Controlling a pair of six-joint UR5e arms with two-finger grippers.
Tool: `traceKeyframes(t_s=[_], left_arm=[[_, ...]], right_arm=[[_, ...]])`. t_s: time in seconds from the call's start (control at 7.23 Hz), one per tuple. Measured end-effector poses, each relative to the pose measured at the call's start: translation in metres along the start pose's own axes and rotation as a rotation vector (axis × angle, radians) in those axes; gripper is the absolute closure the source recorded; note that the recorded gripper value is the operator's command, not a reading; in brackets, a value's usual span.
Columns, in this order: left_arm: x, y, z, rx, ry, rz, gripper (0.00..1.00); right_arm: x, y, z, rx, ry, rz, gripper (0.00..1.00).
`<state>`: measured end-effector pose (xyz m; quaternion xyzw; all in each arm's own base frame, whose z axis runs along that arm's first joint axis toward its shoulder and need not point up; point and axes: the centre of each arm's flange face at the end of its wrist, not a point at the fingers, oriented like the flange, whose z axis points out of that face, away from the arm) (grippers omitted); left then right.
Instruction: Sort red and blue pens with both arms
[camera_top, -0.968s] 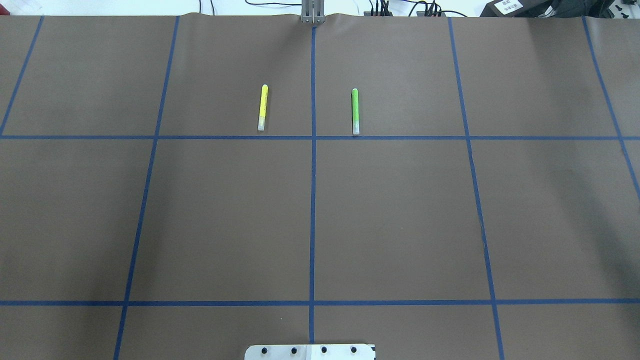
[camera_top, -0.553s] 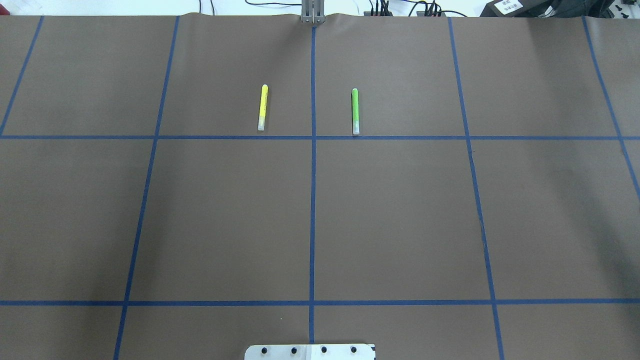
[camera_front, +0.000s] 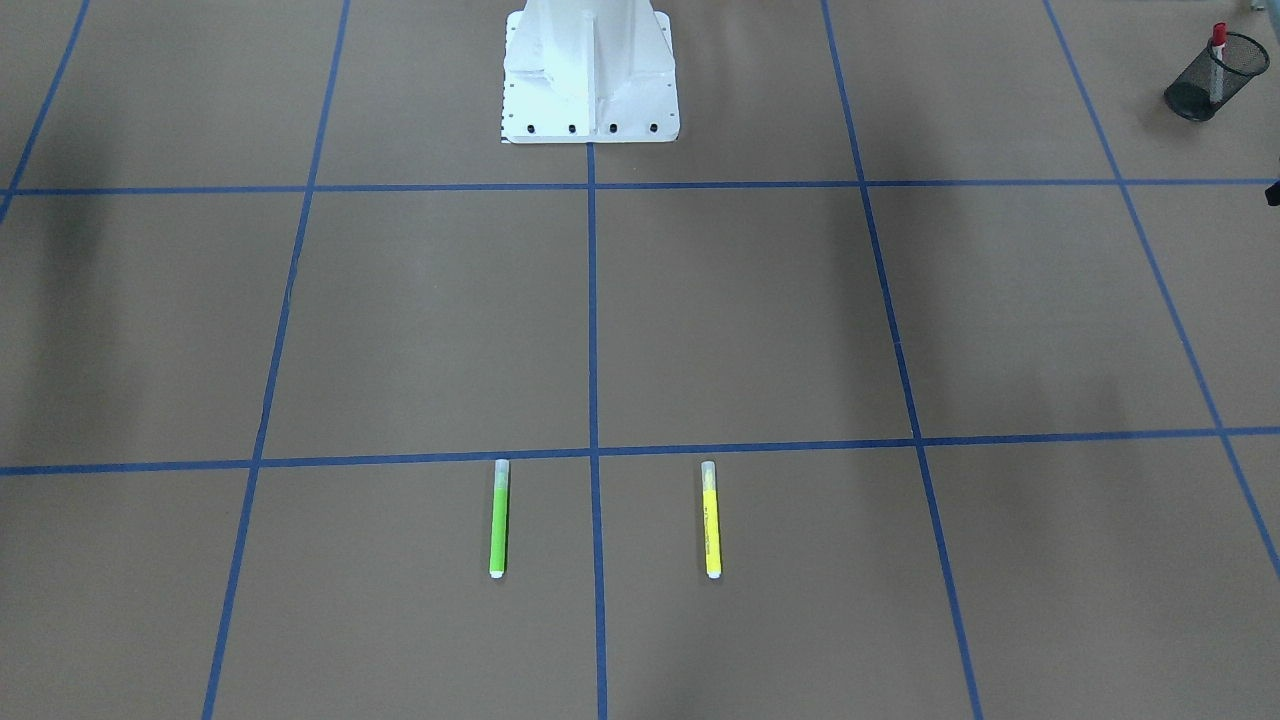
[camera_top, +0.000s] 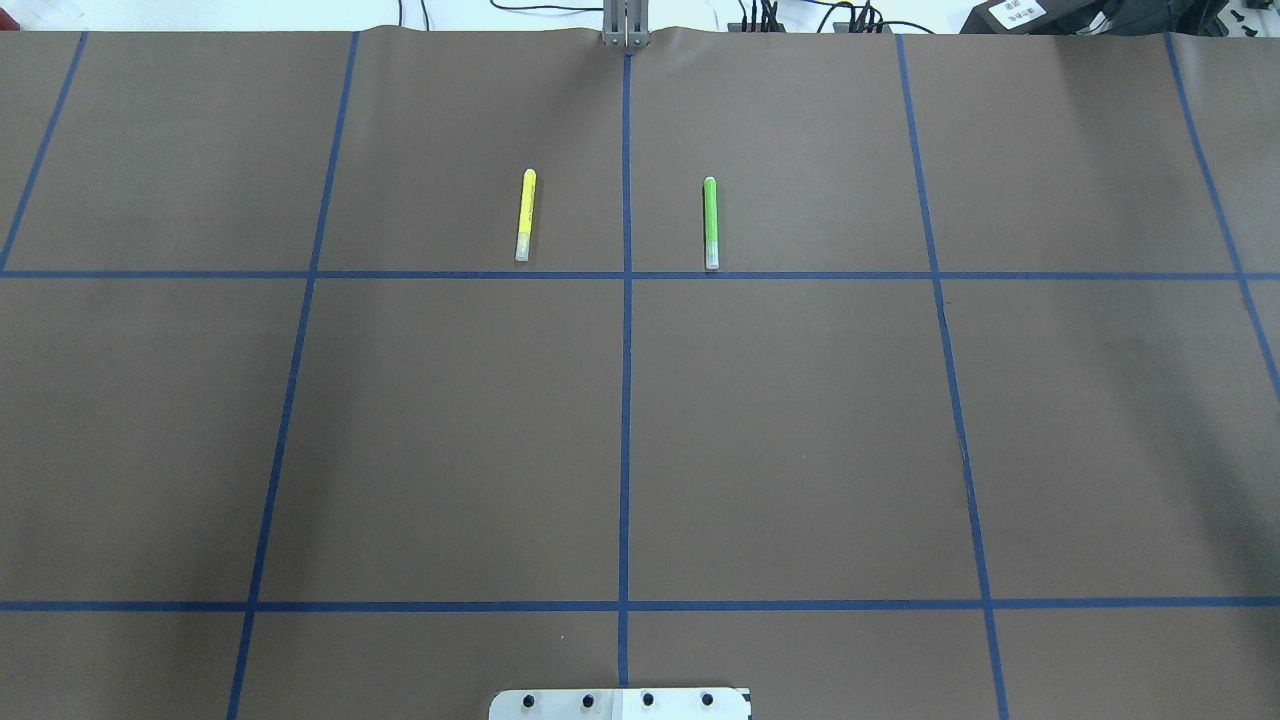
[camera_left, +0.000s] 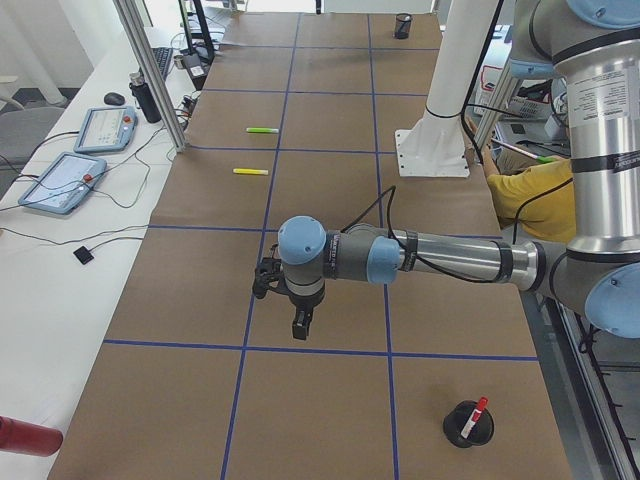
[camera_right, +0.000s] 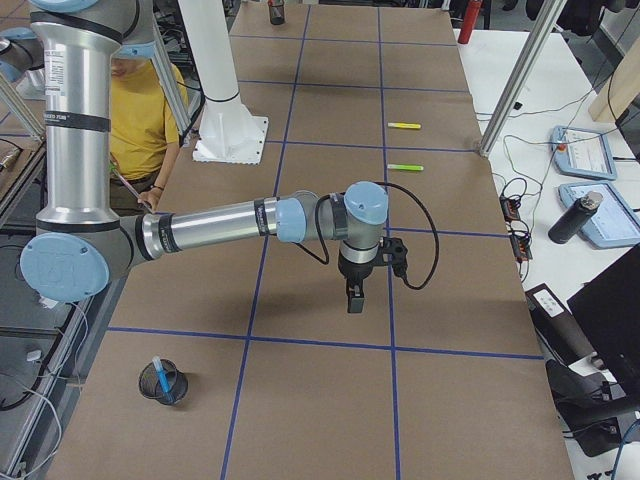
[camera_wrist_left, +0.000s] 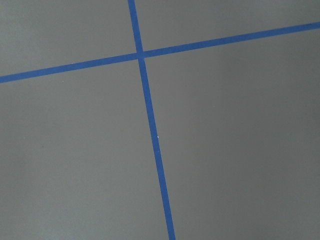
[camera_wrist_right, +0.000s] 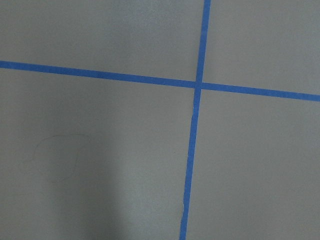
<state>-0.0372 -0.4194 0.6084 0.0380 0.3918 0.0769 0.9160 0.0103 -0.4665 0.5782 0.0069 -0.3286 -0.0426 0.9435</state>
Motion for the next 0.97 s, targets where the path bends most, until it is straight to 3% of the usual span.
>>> traceKeyframes(t_s=[0.55, 0.97], left_arm=[[0.01, 0.002, -0.009, 0.016, 0.0, 0.021, 0.0], [-0.002, 0.026, 0.005, -0.021, 0.002, -0.016, 0.0]], right_arm=[[0.005, 0.003, 0.006, -0.012, 0.003, 0.016, 0.0], [0.002, 0.002, 0.003, -0.006, -0.003, 0.002, 0.0]])
